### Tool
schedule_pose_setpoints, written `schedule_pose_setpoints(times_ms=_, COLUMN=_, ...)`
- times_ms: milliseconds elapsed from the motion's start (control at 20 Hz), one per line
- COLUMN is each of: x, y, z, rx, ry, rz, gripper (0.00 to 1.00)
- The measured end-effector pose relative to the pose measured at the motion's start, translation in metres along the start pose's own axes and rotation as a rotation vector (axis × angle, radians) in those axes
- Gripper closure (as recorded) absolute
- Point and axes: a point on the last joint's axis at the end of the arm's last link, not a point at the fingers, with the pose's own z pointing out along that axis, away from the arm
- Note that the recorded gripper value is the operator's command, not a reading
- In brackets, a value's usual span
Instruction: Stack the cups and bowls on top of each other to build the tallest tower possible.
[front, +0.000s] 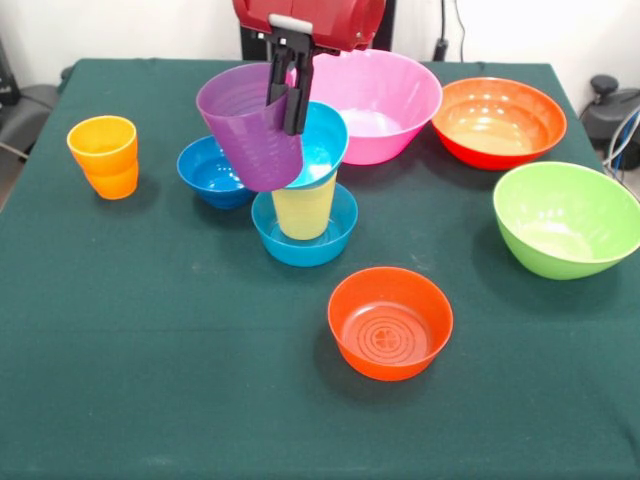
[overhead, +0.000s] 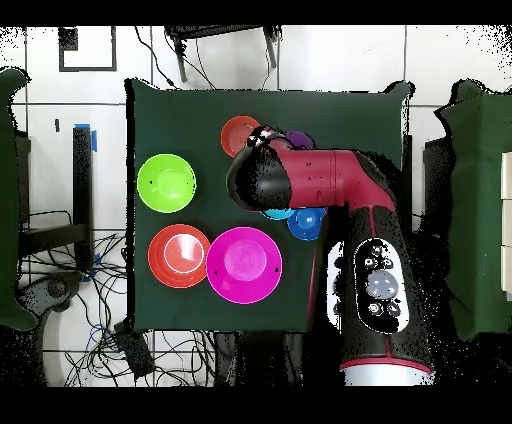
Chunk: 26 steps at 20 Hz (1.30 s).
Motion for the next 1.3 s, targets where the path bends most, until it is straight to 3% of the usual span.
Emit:
schedule_pose_setpoints(times_ms=650, x=0.010, y=-0.002, z=0.003, rx=0.004, ry=0.019, rz=-0.003, gripper=1.00)
schedule_pose_setpoints(times_ms=1300, x=0.038, y=-0.008, z=0.011, rx=0.019, ry=0.074, rz=-0.011, gripper=1.00)
